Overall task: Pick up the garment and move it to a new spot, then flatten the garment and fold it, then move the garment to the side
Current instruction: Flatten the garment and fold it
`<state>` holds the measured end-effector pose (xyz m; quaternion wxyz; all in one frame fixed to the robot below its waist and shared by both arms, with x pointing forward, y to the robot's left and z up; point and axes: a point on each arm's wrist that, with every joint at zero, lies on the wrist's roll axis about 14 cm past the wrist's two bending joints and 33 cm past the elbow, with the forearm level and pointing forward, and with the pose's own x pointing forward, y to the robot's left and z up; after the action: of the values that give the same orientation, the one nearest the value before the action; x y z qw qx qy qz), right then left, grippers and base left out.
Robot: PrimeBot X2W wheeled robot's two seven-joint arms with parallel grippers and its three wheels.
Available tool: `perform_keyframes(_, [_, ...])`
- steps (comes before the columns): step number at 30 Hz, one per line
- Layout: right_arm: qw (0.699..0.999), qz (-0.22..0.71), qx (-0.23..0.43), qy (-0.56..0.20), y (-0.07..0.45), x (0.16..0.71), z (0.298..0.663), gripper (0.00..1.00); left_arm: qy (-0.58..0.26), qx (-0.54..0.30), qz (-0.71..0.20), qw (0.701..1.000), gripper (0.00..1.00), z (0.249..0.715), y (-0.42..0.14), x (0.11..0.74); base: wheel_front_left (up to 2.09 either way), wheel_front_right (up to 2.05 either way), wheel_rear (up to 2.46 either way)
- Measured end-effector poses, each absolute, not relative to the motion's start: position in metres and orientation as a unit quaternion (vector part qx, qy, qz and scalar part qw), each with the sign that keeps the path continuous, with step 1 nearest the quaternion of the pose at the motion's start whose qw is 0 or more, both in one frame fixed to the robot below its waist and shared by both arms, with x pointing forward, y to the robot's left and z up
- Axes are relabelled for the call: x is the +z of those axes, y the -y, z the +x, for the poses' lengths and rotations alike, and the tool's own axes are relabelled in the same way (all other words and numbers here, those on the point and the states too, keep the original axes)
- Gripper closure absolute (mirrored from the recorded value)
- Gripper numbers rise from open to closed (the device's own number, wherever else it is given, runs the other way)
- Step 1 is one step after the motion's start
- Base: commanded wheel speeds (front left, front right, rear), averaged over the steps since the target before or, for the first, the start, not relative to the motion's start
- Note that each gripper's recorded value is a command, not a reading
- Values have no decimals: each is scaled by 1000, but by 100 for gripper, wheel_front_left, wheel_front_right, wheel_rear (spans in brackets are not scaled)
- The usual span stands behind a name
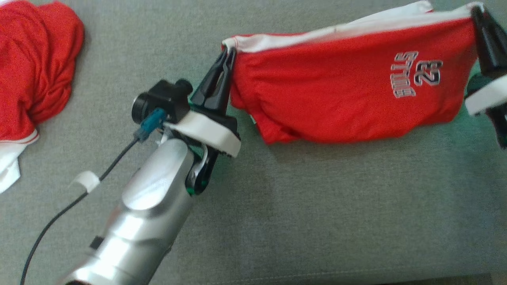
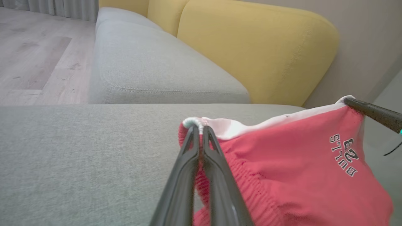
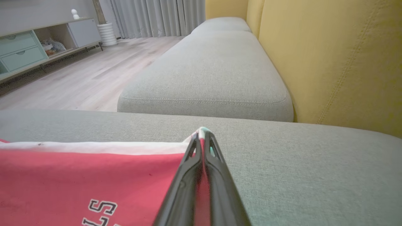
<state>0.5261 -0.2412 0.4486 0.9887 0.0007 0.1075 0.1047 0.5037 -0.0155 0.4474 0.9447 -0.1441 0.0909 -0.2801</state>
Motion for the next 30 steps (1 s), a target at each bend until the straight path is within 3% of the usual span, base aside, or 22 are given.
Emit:
perform_keyframes(6, [983,-7,113,-144,234,415,549,100,-109,-254,-127,952,100,518,4,422,0,0,0])
perform_keyframes(7, [982,-5,113,-152,233,410,549,89,-109,-251,-127,954,100,519,2,420,0,0,0])
perform_keyframes(8, [981,-3,114,-158,231,405,550,67,-111,-247,-126,954,100,519,-1,418,0,0,0])
perform_keyframes(9, [980,1,113,-162,230,401,550,25,-111,-244,-126,955,78,519,-4,417,0,0,0])
perform_keyframes(10, [980,4,112,-167,230,399,549,0,-110,-242,-126,956,24,519,-5,417,0,0,0])
perform_keyframes(11, [979,7,111,-169,229,398,548,0,-107,-241,-124,957,0,519,-5,419,0,0,0])
perform_keyframes(18, [984,27,91,-148,238,419,543,0,-30,-231,-99,967,0,519,-4,466,0,0,0])
perform_keyframes(23, [975,39,73,-204,242,386,501,0,10,-199,-71,977,0,492,-16,485,0,0,0])
perform_keyframes(30, [965,53,52,-253,242,362,479,0,-4,-151,-86,985,0,446,-41,478,0,0,0])
